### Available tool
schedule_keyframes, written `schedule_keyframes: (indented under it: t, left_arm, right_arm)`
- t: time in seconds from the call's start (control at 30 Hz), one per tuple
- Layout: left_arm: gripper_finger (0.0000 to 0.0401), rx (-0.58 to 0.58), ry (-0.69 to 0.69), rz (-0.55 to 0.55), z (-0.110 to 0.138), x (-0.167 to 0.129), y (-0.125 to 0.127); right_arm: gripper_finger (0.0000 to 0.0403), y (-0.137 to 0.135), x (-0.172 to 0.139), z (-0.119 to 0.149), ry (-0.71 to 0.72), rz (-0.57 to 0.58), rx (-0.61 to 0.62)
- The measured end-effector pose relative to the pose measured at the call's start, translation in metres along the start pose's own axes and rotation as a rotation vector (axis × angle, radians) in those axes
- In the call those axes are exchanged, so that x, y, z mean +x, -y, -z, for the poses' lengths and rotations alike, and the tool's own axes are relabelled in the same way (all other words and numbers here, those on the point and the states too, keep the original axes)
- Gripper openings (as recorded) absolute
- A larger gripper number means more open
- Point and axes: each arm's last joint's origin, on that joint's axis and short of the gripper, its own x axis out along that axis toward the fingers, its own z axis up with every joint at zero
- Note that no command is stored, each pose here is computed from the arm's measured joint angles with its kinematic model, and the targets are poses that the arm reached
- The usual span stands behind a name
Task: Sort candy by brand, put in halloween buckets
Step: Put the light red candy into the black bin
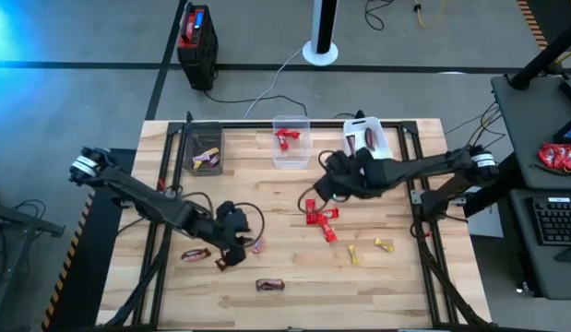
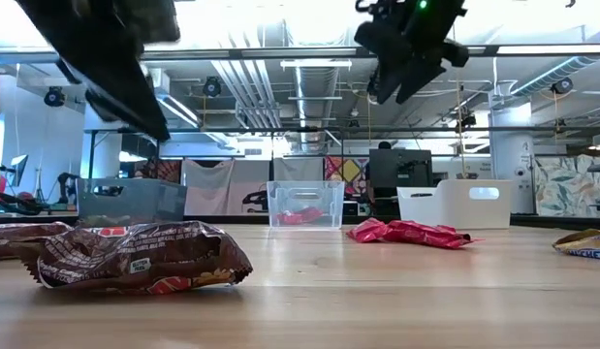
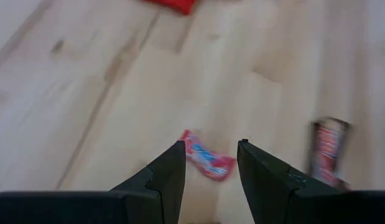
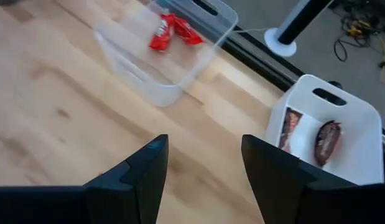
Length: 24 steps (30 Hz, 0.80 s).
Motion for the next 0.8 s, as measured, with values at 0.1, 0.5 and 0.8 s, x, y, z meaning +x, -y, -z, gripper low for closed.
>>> schedule_keyframes:
  t: [0.1, 0.5, 0.8]
  left_arm:
    - [0.0129, -0.082, -0.018, -0.051, 0.006, 0.019, 0.003]
    - [0.0129, -0.213, -0.067, -0.136, 0.010, 0.065, 0.020]
    - [0.0130, -0.241, -0.111, -0.201, 0.003, 0.080, 0.033]
  right_arm:
    - [0.0199, -0.007, -0.008, 0.007, 0.016, -0.020, 0.019]
    - [0.0201, -0.016, -0.019, 0.017, 0.037, -0.056, 0.057]
    - [0.0201, -0.024, -0.014, 0.021, 0.027, -0.059, 0.049]
